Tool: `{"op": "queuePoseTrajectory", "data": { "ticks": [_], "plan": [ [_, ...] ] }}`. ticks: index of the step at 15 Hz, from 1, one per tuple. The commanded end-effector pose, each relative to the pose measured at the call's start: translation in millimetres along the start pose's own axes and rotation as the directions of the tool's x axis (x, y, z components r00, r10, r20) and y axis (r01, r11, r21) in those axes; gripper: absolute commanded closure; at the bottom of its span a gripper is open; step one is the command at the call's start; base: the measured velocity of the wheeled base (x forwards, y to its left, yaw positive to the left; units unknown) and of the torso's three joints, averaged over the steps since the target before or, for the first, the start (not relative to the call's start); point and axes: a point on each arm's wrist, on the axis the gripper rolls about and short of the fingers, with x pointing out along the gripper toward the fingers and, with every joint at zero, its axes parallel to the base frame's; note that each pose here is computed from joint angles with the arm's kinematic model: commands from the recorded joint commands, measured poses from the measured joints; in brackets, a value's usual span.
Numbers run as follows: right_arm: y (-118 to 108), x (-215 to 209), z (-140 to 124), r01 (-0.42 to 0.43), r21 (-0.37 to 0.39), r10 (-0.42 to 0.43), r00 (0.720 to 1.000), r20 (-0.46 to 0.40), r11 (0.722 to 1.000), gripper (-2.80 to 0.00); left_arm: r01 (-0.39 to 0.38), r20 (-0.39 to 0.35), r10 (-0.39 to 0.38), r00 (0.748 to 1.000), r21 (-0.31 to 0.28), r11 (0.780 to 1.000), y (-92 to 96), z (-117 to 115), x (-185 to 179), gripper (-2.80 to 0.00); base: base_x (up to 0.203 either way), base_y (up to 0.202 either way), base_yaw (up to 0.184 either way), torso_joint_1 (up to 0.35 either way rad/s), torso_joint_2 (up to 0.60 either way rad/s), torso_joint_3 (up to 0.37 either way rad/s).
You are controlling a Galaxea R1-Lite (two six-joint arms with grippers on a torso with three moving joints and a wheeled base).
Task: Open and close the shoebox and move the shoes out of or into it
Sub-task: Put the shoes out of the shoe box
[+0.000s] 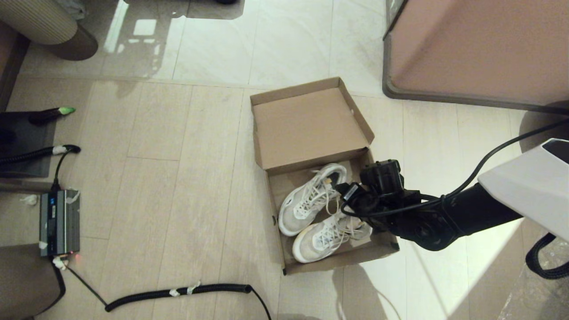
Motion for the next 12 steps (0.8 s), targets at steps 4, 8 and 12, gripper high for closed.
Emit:
{"op": "queuePoseTrajectory", "data": {
  "ticks": [4, 8, 12],
  "plan": [
    [-4, 18, -8, 0.017, 0.098, -0.017, 1.000, -0.007, 0.995, -2.80, -0.001, 0.001, 0.001, 1.000, -0.001, 1.000, 0.0, 0, 0, 0.00, 0.000, 0.000, 0.000, 0.000, 0.00, 0.000],
    [-6, 25, -9, 0.040, 0.095, -0.043, 0.999, 0.026, 0.995, -2.80, 0.000, 0.001, 0.000, 1.000, -0.001, 1.000, 0.0, 0, 0, 0.00, 0.000, 0.000, 0.000, 0.000, 0.00, 0.000],
    [-11, 45, -8, 0.047, 0.111, -0.052, 0.998, 0.044, 0.993, -2.80, -0.002, 0.002, 0.002, 1.000, -0.002, 1.000, 0.0, 0, 0, 0.00, 0.000, 0.000, 0.000, 0.000, 0.00, 0.000]
  ]
}}
